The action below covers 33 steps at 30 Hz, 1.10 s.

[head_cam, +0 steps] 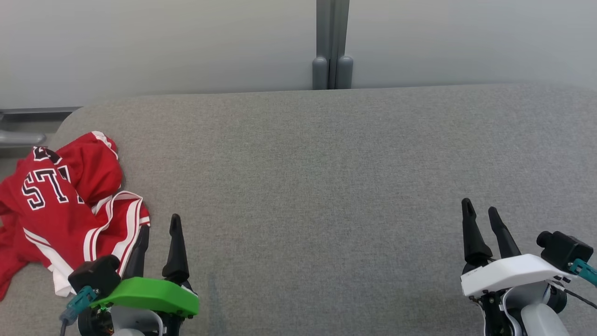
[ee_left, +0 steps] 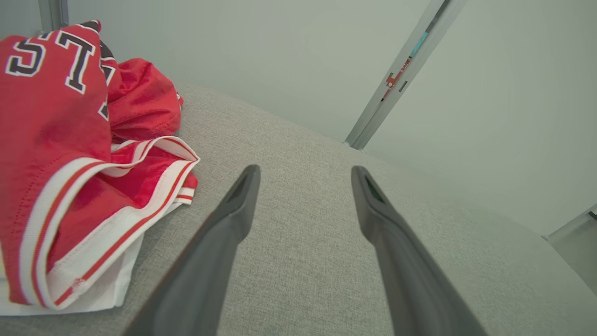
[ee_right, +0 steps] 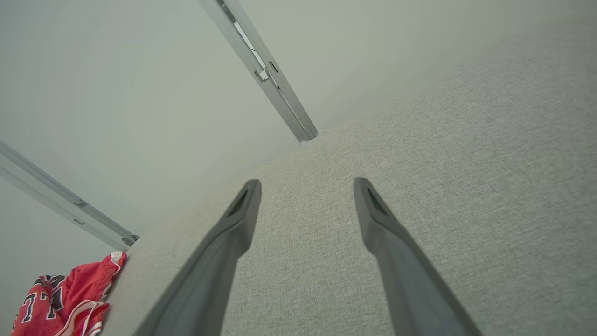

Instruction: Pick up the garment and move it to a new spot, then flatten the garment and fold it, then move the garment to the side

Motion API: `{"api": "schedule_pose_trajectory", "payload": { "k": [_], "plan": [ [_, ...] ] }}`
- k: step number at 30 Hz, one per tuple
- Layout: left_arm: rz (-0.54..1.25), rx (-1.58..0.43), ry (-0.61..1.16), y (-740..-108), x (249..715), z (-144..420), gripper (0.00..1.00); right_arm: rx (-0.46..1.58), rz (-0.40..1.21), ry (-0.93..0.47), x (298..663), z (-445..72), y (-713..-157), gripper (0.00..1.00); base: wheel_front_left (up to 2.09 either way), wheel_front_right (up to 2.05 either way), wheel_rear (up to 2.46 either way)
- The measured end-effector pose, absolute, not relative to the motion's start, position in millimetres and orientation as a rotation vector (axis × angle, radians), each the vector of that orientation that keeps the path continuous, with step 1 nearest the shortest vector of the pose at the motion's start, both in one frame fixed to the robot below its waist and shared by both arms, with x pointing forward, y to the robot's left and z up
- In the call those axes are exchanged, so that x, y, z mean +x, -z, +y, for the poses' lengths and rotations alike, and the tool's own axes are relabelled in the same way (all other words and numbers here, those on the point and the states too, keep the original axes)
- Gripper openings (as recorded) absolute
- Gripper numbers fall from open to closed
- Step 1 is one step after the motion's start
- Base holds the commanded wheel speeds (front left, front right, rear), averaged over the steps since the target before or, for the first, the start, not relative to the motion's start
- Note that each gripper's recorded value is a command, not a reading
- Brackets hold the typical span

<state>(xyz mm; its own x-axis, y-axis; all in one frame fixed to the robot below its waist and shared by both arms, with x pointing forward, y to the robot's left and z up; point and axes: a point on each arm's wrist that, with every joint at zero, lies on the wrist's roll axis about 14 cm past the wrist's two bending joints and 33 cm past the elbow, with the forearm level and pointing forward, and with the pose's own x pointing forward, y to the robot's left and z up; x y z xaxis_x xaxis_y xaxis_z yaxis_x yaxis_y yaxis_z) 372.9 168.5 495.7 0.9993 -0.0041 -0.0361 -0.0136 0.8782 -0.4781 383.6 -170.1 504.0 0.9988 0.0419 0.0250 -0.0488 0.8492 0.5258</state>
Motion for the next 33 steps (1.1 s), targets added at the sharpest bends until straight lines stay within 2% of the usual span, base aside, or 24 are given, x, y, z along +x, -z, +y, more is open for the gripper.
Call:
{"api": "schedule_pose_trajectory", "payload": {
  "k": [33],
  "plan": [
    [-0.031, -0.207, 0.017, -503.0, 369.6, 165.5, 1.0, 0.235, -0.058, -0.117, 383.9, -155.4, -509.5, 1.0, 0.0, 0.0, 0.0]
  ]
}}
